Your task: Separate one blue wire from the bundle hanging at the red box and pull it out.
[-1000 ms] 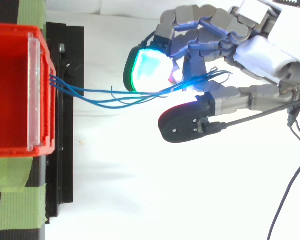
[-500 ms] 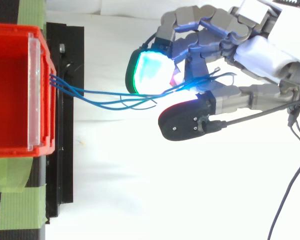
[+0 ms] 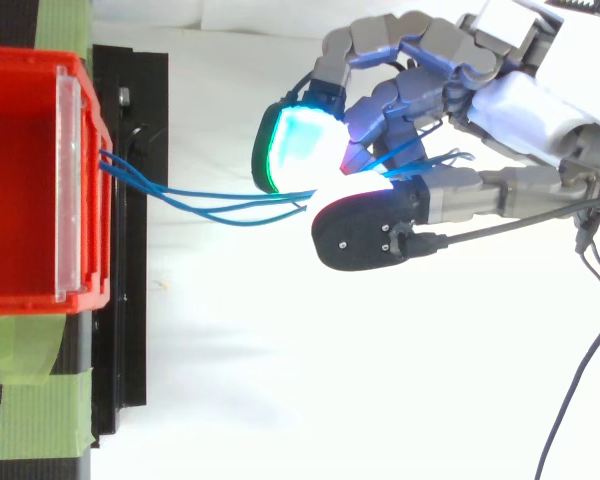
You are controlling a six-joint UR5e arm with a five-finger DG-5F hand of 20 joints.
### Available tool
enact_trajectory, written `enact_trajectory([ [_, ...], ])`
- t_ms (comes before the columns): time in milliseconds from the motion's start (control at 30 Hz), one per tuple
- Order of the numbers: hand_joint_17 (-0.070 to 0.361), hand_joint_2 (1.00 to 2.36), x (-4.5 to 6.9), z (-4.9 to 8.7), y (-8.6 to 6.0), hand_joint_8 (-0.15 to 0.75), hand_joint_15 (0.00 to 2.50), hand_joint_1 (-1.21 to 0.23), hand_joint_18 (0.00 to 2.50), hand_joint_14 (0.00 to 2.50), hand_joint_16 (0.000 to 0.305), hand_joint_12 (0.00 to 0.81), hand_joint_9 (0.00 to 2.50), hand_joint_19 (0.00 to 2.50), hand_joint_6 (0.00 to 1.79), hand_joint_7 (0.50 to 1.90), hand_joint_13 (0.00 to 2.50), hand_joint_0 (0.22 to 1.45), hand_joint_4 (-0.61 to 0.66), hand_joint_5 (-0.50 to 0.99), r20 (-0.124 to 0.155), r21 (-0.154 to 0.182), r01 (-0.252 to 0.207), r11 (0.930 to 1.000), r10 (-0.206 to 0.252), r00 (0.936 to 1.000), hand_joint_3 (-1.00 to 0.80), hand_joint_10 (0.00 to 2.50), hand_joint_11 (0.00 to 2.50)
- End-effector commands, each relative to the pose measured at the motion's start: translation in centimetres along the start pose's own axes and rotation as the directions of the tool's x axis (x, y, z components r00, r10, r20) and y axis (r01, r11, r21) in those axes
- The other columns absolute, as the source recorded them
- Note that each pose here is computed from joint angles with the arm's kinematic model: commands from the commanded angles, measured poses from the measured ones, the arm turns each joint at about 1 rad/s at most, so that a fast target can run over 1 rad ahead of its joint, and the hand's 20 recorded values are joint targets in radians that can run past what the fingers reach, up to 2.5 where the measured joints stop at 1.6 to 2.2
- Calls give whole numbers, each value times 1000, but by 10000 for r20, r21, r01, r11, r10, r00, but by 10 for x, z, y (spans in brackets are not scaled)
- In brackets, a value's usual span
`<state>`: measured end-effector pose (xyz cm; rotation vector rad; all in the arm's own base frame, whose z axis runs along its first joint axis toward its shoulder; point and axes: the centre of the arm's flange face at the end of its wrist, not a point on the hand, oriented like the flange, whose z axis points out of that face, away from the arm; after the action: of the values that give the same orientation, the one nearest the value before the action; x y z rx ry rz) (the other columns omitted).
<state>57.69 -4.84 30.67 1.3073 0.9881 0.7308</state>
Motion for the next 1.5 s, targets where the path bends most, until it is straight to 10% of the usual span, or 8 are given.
enact_trajectory([
  [0, 98, 1021, 1, 0, 0, 299, 899, -618, 904, 2500, 44, 334, 841, 1254, 796, 1129, 909, 633, 175, -209, -20, -9, 49, 10000, -49, 10000, -244, 462, 1800],
  [1467, 110, 1002, 0, -1, 0, 313, 946, -541, 936, 2500, 49, 357, 1162, 1240, 752, 1195, 1044, 528, 215, -161, -10, 28, -58, 10000, 58, 10000, -476, 237, 1944],
])
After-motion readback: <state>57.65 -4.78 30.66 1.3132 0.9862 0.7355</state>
